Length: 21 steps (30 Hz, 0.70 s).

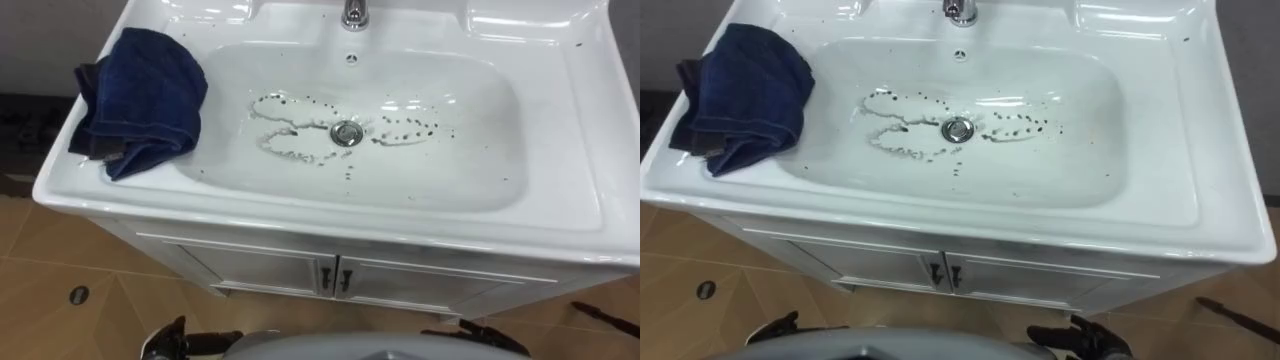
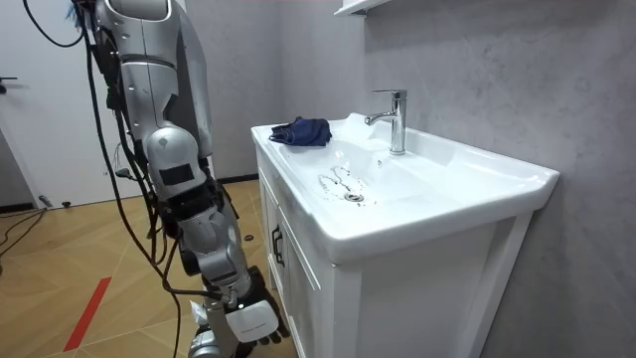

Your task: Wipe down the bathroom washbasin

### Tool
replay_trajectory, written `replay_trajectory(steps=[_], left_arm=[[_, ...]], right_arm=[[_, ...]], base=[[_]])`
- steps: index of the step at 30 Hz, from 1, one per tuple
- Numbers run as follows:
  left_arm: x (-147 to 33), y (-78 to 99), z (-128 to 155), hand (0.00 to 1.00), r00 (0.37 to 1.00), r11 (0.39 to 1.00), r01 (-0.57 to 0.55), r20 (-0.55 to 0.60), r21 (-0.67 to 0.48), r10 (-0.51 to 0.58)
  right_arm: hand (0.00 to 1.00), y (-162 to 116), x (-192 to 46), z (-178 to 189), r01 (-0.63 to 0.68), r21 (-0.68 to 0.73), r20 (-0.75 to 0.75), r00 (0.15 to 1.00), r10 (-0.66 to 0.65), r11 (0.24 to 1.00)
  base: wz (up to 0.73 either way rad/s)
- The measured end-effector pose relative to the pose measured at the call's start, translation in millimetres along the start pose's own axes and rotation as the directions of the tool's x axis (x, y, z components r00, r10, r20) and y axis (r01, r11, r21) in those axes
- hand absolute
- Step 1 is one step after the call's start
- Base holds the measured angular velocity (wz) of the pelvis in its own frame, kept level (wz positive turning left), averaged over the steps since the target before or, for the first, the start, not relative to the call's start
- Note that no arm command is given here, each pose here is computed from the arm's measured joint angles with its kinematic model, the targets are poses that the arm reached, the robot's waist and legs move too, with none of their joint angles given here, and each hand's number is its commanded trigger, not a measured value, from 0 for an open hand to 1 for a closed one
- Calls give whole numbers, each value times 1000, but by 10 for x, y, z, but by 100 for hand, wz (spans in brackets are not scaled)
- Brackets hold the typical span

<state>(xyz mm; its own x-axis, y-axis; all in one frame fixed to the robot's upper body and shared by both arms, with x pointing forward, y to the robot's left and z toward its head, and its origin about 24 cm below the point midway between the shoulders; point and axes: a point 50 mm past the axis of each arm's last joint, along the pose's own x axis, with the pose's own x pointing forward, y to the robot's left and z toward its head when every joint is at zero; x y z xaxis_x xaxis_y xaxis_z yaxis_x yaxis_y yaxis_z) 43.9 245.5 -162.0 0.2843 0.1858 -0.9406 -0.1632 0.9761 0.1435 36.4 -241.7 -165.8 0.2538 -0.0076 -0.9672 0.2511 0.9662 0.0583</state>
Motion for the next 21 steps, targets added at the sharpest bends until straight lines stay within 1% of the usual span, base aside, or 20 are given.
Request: replay_trajectory(steps=[9, 14, 18, 21], left_arm=[[-2, -11, 4, 0, 1000, 1000, -9, 23, 18, 8], [-16, -5, -52, 0, 1000, 1000, -12, 20, 10, 11], [-16, 5, -67, 0, 1000, 1000, -17, 20, -12, 18], [-27, 49, -154, 0, 999, 998, -40, -15, -40, 40]], right_arm=[[0, -1, -3, 16, -9, -19, 19, 1000, 9, 1000], [0, -4, -4, 17, -9, -21, 25, 1000, 10, 1000], [0, -14, -7, 23, -11, -65, 21, 1000, 13, 998], [0, -31, -9, 22, 2, -86, 13, 1000, -1, 996]], base=[[0], [5], [20], [15]])
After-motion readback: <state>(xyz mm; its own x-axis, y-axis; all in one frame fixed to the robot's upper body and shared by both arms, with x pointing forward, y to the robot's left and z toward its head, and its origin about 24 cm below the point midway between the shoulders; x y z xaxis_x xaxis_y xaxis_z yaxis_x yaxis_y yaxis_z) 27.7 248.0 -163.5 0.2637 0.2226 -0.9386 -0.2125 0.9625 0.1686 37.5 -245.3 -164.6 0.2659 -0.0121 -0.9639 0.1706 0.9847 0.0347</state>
